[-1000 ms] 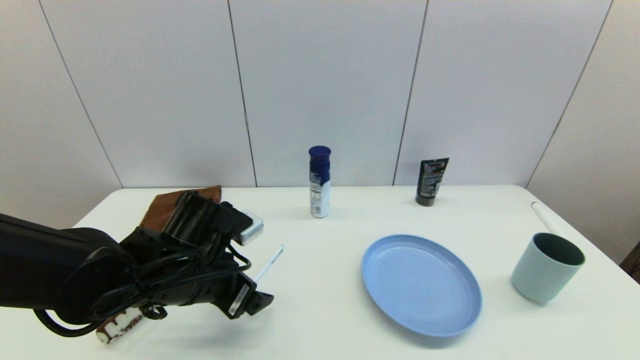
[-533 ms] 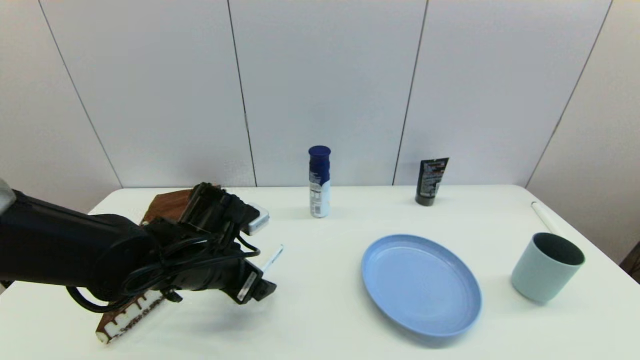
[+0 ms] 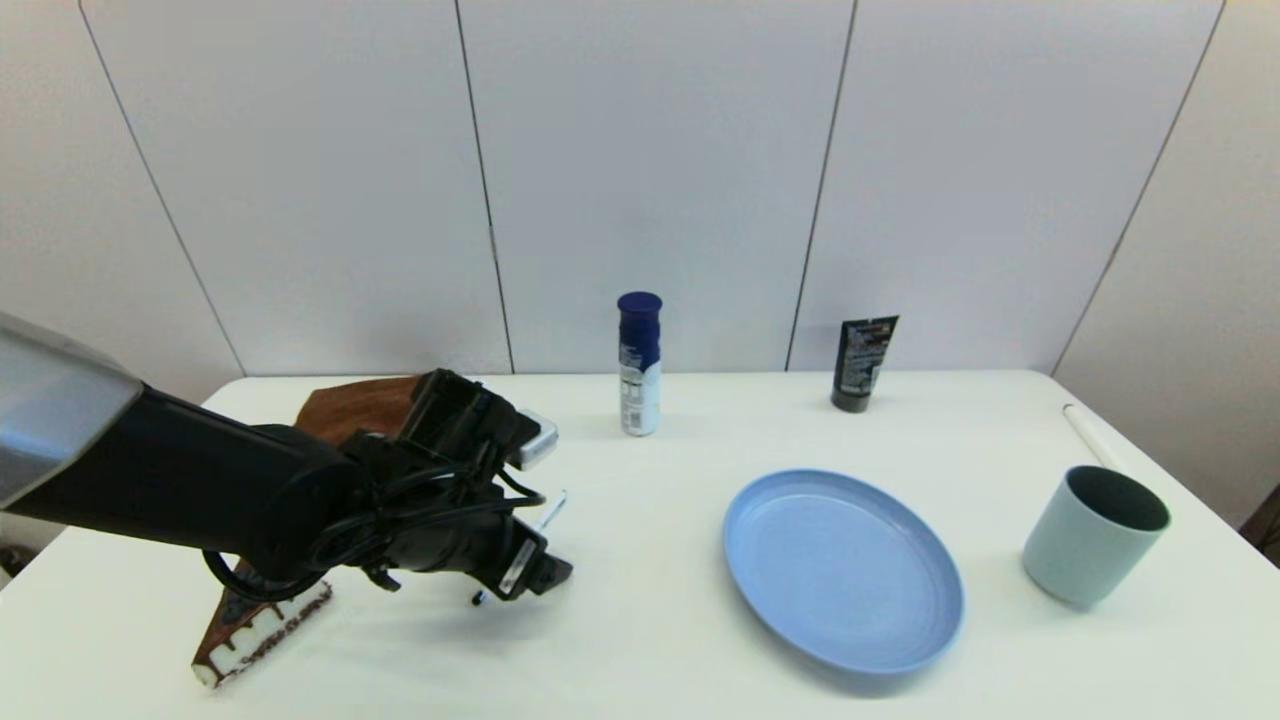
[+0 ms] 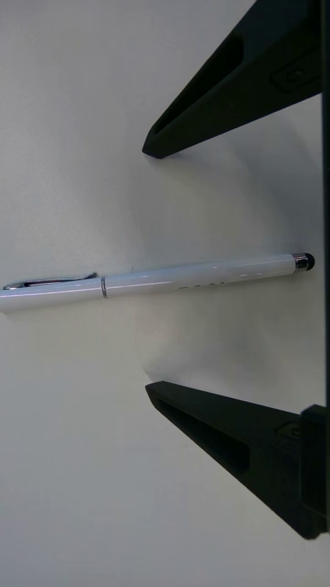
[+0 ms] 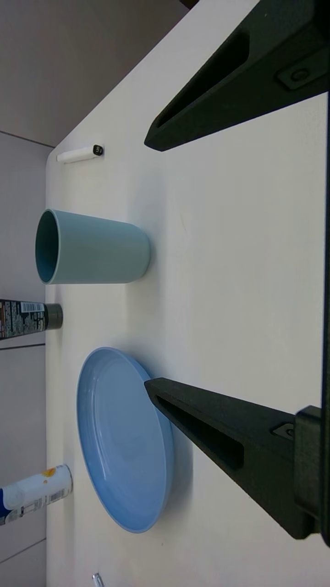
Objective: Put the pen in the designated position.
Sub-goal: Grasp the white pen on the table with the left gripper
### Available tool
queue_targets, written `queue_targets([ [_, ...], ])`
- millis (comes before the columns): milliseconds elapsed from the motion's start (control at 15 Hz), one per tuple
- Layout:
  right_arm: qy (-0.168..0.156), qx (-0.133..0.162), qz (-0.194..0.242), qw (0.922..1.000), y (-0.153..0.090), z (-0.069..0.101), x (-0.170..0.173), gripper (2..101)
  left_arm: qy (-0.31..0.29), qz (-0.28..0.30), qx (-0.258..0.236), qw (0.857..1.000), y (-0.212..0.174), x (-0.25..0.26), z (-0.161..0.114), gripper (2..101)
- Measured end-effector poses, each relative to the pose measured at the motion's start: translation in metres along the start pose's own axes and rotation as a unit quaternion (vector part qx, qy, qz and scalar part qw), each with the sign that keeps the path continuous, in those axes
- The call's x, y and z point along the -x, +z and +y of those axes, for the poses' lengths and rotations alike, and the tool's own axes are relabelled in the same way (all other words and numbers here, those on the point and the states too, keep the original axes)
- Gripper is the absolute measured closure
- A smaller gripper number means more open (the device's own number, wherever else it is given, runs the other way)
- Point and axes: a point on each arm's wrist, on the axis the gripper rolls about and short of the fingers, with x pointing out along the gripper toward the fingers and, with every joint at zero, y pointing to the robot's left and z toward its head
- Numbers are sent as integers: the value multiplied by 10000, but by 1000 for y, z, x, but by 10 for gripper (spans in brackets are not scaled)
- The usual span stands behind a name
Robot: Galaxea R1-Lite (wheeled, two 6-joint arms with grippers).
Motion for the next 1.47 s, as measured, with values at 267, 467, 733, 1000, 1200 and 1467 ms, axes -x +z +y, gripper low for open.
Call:
queue_targets([
  [267, -2, 0, 0, 10000, 0, 0, 0, 43, -18, 120, 3, 9999, -4, -4, 0, 53],
  [467, -2, -2, 0, 10000, 0, 0, 0, 43, -34, 181, 20, 9998, -7, -6, -1, 53],
  [733, -1, 3, 2, 10000, 0, 0, 0, 43, -370, 226, 139, 9990, -10, -6, -3, 53],
  [1000, 2, 0, 2, 10000, 0, 0, 0, 43, -436, 243, 142, 9987, -11, -7, -3, 53],
  [1200, -1, 1, 0, 10000, 0, 0, 0, 43, -430, 267, 137, 9986, -11, -10, -2, 53],
  [1467, 0, 3, 0, 10000, 0, 0, 0, 43, -413, 273, 152, 9987, -9, -16, 0, 53],
])
